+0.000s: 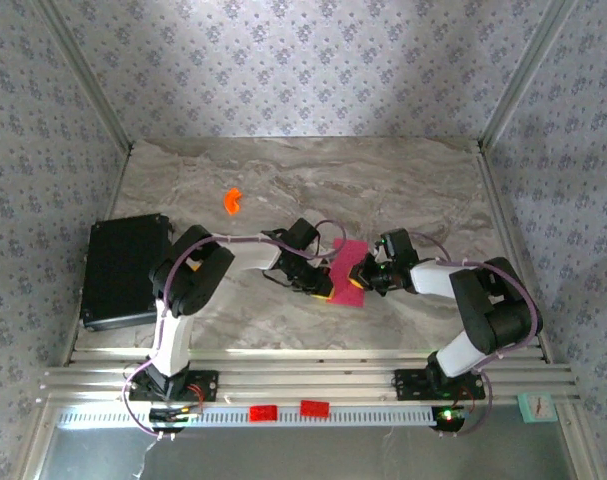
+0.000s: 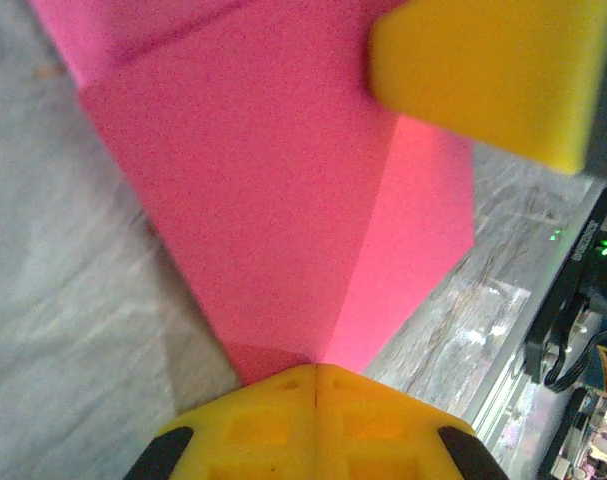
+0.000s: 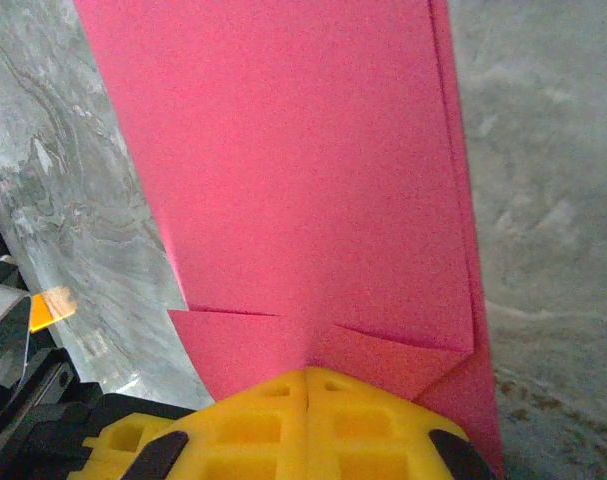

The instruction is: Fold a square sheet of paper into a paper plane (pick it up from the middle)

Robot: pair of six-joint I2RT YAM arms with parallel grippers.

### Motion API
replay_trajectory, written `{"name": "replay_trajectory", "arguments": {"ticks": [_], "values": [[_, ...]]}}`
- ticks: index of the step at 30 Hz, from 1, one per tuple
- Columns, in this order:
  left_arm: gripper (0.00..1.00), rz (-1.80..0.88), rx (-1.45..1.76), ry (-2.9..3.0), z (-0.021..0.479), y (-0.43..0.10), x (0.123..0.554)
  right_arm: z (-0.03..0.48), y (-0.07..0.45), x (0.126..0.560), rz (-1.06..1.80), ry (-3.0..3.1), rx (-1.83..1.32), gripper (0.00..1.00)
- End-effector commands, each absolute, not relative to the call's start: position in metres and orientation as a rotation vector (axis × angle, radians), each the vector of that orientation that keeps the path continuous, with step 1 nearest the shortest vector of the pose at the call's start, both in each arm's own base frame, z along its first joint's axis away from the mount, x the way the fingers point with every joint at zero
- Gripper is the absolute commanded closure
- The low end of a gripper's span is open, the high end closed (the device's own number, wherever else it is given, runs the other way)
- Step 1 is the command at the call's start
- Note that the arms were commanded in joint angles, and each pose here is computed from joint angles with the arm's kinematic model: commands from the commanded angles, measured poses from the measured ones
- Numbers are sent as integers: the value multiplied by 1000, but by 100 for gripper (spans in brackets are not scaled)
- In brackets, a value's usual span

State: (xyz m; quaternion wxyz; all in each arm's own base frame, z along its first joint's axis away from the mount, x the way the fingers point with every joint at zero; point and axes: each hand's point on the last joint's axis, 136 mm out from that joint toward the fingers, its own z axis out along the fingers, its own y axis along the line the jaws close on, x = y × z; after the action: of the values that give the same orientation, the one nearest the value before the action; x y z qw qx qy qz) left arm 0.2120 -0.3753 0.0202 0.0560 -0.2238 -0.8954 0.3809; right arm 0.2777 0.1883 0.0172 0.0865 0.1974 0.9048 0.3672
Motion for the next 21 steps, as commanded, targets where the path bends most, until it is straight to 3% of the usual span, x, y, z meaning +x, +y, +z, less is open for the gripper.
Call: {"name": "replay_trajectory", "arguments": {"ticks": [1, 8, 14, 21], "values": [[100, 985, -660, -2696, 7, -346, 187, -21, 165, 252, 913, 2822, 708, 100], [100, 999, -688, -2760, 24, -343, 193, -19, 168, 254, 937, 2817, 702, 100], [100, 1161, -724, -2768, 62, -372, 210, -18, 169, 254, 945, 2818, 703, 100], [98, 1232, -787, -2693, 67, -402, 217, -23, 167, 251, 931, 2834, 715, 100]]}}
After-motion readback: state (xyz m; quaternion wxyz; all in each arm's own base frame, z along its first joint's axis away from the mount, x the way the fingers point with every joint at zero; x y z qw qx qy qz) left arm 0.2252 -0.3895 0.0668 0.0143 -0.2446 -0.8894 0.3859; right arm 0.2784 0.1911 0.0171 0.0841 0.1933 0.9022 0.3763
